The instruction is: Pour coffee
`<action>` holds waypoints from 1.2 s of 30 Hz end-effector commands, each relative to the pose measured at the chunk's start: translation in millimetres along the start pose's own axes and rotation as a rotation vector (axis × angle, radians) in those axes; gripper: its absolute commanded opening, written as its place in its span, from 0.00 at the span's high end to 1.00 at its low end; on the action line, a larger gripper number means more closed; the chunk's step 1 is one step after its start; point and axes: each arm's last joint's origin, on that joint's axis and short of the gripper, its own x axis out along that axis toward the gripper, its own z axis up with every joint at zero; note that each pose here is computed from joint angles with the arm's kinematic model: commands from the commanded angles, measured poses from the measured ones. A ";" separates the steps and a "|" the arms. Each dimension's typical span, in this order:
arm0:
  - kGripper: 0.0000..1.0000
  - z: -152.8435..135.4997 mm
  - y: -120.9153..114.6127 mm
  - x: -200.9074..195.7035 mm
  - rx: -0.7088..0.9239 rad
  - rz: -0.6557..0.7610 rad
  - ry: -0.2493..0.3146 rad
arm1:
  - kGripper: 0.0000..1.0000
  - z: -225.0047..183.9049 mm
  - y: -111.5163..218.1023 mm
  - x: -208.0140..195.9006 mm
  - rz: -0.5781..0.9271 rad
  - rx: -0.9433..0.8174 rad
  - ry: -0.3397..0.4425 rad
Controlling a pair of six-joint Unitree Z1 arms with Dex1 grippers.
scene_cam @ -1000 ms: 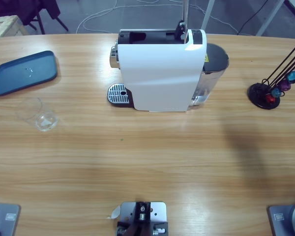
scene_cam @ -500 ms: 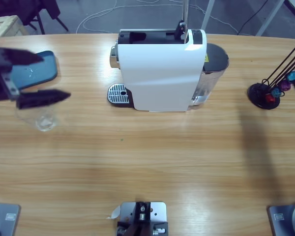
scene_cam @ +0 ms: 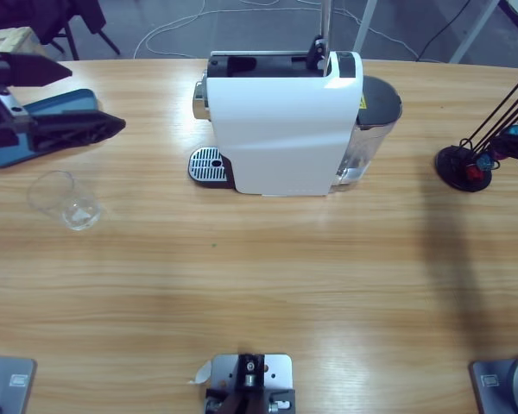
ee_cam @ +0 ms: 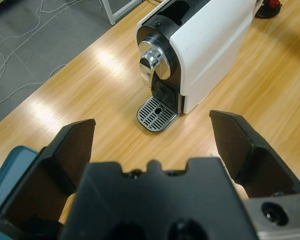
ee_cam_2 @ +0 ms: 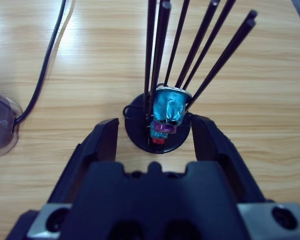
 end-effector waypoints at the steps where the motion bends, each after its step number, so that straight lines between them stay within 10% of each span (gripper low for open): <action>1: 0.00 -7.8 0.9 11.2 -0.021 0.020 0.040 | 0.52 -13.8 -2.5 13.6 -0.018 -0.022 0.069; 36: 0.00 11.1 2.3 19.3 -0.057 0.023 0.000 | 0.78 -13.5 -5.5 18.5 -0.070 -0.033 0.045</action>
